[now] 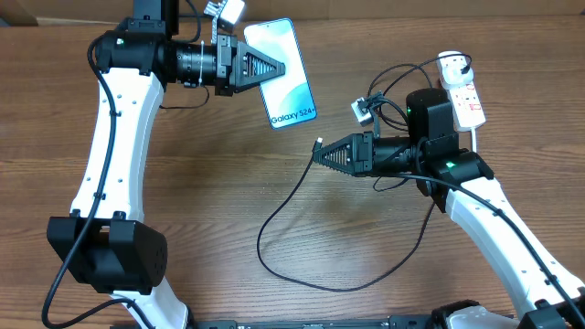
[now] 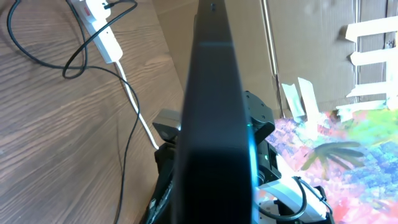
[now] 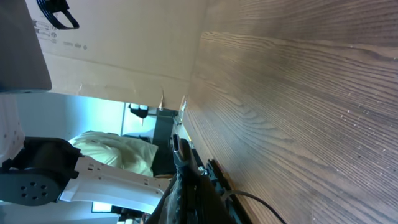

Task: Plug charger to phone and switch on socket

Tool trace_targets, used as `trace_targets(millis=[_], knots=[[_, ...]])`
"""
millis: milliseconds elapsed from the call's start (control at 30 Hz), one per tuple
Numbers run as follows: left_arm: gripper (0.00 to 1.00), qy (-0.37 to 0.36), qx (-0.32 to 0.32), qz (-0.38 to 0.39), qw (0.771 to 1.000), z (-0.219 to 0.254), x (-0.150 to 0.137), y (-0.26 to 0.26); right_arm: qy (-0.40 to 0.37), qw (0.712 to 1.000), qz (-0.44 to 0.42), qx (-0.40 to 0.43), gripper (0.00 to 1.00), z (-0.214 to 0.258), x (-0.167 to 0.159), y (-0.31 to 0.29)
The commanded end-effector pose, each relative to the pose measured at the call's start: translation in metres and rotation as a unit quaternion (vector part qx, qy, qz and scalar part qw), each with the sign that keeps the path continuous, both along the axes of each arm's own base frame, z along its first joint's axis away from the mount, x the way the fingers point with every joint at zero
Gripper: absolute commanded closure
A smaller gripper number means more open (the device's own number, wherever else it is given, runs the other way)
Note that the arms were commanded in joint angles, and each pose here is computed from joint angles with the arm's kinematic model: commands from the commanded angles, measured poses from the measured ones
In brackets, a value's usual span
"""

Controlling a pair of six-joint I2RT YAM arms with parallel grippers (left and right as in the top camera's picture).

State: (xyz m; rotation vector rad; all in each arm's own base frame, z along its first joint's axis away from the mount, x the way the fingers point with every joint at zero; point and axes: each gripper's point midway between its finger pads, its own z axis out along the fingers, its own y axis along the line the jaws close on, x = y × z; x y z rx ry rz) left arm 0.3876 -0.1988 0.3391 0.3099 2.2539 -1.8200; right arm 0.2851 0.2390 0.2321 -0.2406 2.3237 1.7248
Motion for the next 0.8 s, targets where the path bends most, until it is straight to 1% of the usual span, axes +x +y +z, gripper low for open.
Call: trace_targets(millis=[0, 133, 200, 267, 467, 600, 700, 767], knots=[[0.96, -0.015, -0.026, -0.013, 0.999, 0.017, -0.005, 0.0, -0.012, 1.0, 0.0, 0.007, 0.96, 0.01, -0.001, 0.0], [0.96, -0.024, -0.028, -0.011, 0.999, 0.02, -0.001, 0.0, -0.012, 1.0, -0.004, 0.003, 0.96, 0.008, 0.0, -0.001], [0.96, -0.032, -0.025, -0.009, 0.999, 0.02, 0.001, 0.0, -0.007, 1.0, -0.026, -0.013, 0.96, 0.002, 0.006, -0.003], [0.96, -0.033, -0.015, -0.002, 0.999, 0.017, 0.004, 0.0, 0.016, 0.997, -0.063, -0.042, 0.96, -0.01, 0.014, -0.009], [0.96, -0.008, 0.075, 0.056, 0.996, -0.016, 0.017, 0.011, 0.055, 0.983, -0.135, -0.115, 0.96, -0.041, 0.025, -0.028], [0.96, 0.013, 0.129, 0.085, 0.988, -0.036, 0.02, 0.02, 0.122, 0.949, -0.222, -0.186, 0.96, -0.072, 0.03, -0.053], [0.96, 0.024, 0.151, 0.095, 0.984, -0.044, 0.02, 0.024, 0.147, 0.924, -0.266, -0.233, 0.96, -0.091, 0.031, -0.071], [0.96, 0.027, 0.163, 0.101, 0.981, -0.048, 0.021, 0.027, 0.169, 0.901, -0.301, -0.264, 0.96, -0.104, 0.031, -0.085]])
